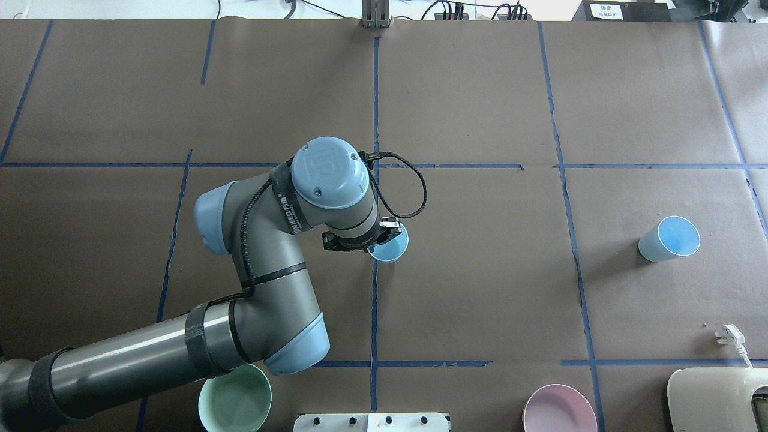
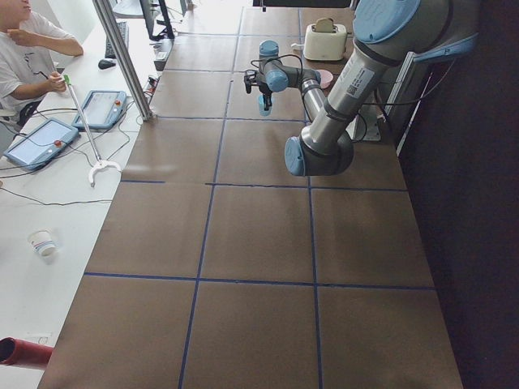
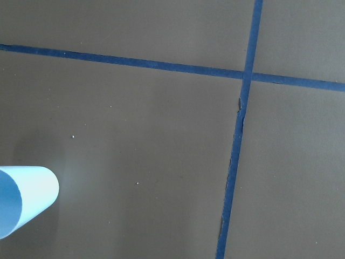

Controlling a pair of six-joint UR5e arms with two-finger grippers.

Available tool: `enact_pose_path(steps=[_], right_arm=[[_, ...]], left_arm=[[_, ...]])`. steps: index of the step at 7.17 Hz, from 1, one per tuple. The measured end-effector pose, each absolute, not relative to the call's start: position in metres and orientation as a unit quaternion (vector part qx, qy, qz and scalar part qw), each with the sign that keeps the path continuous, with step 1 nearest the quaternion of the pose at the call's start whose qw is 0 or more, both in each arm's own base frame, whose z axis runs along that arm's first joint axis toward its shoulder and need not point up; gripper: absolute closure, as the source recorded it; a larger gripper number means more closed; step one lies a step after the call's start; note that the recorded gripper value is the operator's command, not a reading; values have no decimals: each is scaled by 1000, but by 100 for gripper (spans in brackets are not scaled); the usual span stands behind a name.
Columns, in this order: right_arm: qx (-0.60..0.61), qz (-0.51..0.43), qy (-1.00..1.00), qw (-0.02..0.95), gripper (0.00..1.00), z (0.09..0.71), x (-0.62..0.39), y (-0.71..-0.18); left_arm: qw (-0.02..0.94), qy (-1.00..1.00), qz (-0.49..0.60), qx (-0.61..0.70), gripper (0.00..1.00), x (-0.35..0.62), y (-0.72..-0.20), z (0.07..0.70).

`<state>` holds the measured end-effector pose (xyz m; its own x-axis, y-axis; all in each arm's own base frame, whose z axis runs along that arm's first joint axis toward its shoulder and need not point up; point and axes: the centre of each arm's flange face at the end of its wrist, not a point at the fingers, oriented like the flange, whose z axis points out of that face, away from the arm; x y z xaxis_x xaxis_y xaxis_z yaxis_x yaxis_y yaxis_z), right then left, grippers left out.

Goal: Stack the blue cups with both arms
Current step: 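Carry the light-blue cup with the left gripper to the table center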

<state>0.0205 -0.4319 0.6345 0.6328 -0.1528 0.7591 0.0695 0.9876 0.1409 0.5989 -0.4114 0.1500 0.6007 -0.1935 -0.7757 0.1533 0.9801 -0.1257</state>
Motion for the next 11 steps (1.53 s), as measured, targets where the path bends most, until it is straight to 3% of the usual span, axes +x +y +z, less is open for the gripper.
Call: enact_pose_path(steps=[6, 7, 8, 9, 11], right_arm=[[45, -59, -431, 899, 0, 633, 17, -431], [44, -60, -431, 899, 0, 633, 16, -432], [44, -61, -431, 899, 0, 633, 14, -432], [43, -64, -431, 899, 0, 633, 12, -432], [38, -75, -432, 898, 0, 633, 1, -432]], left_arm=[[902, 422, -93, -8, 100, 603, -425, 163], [903, 420, -91, -7, 93, 602, -427, 167], [903, 419, -89, -6, 56, 601, -427, 169], [903, 420, -88, -5, 1, 600, -427, 169], [899, 429, -87, 0, 0, 588, -424, 166]])
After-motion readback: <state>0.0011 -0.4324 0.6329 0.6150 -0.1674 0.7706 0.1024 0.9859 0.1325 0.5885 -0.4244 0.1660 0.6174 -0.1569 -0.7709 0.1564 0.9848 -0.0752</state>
